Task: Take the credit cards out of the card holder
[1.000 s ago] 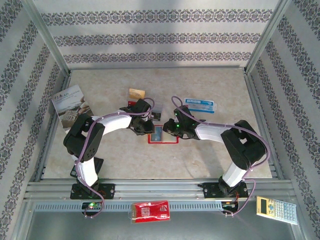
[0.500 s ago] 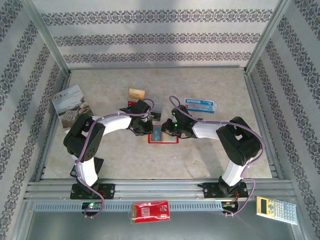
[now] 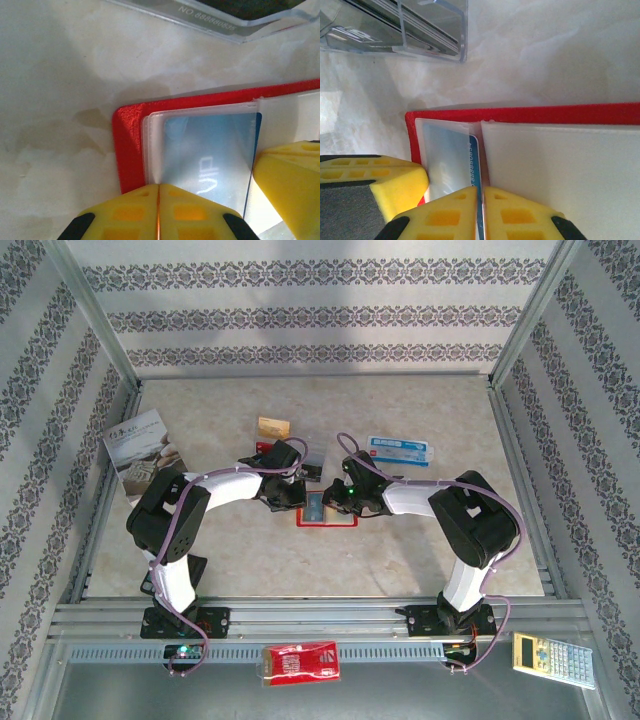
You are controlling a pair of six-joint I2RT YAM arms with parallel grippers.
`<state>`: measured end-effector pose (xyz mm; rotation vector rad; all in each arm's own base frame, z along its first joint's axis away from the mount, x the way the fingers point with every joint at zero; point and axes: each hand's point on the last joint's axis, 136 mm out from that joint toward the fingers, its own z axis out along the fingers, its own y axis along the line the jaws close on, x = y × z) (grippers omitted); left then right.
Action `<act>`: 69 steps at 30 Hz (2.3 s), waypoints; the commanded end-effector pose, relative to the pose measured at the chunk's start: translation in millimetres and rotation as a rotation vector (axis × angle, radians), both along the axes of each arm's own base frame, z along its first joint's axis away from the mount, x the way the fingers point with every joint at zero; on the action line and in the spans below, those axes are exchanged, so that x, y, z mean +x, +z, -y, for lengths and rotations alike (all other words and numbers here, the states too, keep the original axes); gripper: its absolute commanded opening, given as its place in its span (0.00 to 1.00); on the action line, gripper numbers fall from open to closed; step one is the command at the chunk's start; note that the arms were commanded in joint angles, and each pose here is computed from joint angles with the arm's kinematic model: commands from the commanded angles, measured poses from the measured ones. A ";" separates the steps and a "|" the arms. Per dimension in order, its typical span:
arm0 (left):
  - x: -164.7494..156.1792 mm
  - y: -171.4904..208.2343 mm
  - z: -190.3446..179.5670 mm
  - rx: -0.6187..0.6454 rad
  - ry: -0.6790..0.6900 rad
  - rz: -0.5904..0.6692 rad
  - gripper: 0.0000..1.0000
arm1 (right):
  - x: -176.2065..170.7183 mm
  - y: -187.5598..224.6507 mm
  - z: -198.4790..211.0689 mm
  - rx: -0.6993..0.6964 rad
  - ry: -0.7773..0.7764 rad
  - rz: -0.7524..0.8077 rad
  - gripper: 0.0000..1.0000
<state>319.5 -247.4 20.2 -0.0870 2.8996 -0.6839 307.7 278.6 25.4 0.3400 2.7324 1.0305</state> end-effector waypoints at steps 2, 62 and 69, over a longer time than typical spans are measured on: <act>-27.4 -34.7 -24.8 0.105 0.019 -0.118 0.08 | -1.7 -7.6 0.6 -0.046 0.018 -0.014 0.13; -5.0 -3.6 11.8 -0.050 -0.032 -0.074 0.11 | 1.2 8.6 22.8 -0.010 -0.032 0.079 0.21; -12.3 -14.4 4.2 -0.019 -0.020 -0.097 0.11 | -12.6 7.5 22.2 0.030 -0.037 0.039 0.24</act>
